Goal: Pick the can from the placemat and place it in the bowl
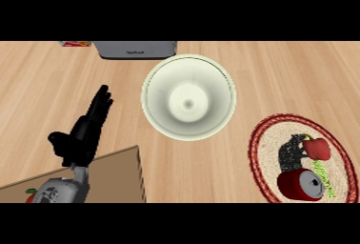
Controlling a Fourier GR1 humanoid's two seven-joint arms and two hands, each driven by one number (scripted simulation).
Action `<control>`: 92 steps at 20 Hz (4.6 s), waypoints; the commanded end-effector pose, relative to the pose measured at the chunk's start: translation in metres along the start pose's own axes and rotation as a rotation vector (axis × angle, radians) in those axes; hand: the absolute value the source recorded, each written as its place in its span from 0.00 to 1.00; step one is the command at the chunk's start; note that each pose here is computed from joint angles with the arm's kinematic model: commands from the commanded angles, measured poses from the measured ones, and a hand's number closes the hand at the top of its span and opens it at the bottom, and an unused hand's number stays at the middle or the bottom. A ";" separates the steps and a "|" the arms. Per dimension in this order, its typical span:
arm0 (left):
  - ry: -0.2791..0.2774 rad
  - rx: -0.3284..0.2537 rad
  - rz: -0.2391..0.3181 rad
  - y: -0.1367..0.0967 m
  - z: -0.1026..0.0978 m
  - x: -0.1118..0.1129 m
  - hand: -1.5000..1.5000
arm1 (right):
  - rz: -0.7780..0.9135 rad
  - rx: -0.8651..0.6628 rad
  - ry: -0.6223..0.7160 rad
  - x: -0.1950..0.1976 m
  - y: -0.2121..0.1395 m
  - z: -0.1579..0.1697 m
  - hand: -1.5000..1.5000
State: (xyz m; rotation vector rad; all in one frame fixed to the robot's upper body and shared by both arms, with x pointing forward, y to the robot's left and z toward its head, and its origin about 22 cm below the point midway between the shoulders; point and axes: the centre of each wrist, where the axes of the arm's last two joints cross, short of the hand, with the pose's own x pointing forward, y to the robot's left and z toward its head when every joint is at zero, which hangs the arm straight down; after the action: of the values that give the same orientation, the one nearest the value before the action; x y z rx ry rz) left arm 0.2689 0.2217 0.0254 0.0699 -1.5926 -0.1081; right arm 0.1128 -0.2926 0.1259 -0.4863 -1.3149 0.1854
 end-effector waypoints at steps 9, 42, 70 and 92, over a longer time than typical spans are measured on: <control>0.012 0.010 0.009 -0.006 -0.006 0.007 0.50 | -0.110 0.033 0.031 -0.035 0.034 0.000 0.00; 0.008 -0.010 0.005 -0.009 -0.013 -0.012 0.50 | 0.201 0.165 -0.028 -0.072 0.077 -0.053 1.00; -0.001 -0.020 0.007 -0.011 -0.010 0.001 0.50 | 0.074 1.041 -1.255 0.104 0.058 0.002 1.00; -0.005 -0.015 -0.004 -0.012 0.001 0.009 0.50 | 0.409 0.642 -1.173 0.239 0.127 -0.060 1.00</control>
State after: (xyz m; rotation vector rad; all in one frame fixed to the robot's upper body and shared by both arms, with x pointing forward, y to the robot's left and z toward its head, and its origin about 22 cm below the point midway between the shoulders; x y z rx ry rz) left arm 0.2718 0.2087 0.0274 0.0600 -1.5935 -0.1198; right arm 0.2350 -0.1150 0.2658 0.1479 -2.1126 1.2672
